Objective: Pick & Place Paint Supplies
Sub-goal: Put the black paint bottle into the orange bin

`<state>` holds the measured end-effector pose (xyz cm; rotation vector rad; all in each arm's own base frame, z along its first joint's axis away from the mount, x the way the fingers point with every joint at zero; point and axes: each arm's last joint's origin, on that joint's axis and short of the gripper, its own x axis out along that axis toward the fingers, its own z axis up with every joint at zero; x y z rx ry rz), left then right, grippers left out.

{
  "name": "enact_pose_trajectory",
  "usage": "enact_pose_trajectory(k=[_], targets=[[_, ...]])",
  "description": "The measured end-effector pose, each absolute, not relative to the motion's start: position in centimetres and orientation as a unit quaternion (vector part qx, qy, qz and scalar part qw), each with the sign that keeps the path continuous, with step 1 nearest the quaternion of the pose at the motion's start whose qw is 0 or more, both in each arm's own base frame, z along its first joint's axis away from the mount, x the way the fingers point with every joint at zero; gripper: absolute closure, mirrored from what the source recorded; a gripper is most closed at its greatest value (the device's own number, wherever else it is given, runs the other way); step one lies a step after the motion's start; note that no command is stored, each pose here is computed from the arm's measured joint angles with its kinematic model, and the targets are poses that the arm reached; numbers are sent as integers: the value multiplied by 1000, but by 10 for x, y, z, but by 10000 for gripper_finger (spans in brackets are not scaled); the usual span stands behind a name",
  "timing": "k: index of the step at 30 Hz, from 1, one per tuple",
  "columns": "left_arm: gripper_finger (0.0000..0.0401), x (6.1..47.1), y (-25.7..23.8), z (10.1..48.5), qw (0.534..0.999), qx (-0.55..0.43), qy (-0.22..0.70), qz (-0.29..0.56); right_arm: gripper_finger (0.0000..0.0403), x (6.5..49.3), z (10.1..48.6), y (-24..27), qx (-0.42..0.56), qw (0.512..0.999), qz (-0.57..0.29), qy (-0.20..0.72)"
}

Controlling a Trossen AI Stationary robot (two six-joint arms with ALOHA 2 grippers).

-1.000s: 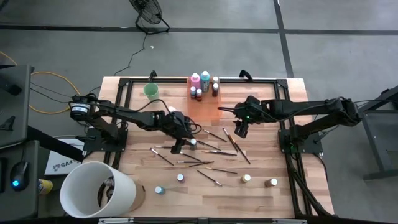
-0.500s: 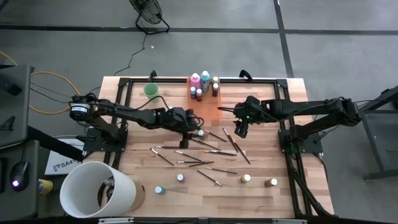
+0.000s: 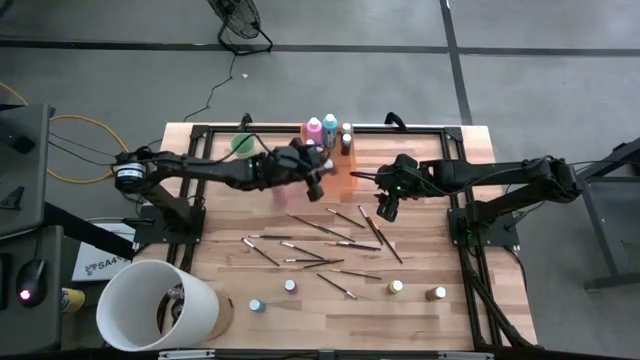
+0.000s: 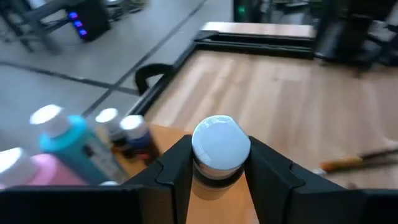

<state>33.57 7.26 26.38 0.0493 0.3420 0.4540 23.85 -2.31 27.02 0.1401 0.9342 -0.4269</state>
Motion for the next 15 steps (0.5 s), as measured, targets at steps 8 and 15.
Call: enact_pose_trajectory(k=[8, 15], targets=[[278, 358, 105, 239, 946, -9, 182, 266, 202, 239, 270, -23, 66, 869, -203, 445], [277, 383, 120, 228, 918, -25, 202, 340, 202, 239, 270, -23, 67, 870, -204, 445]])
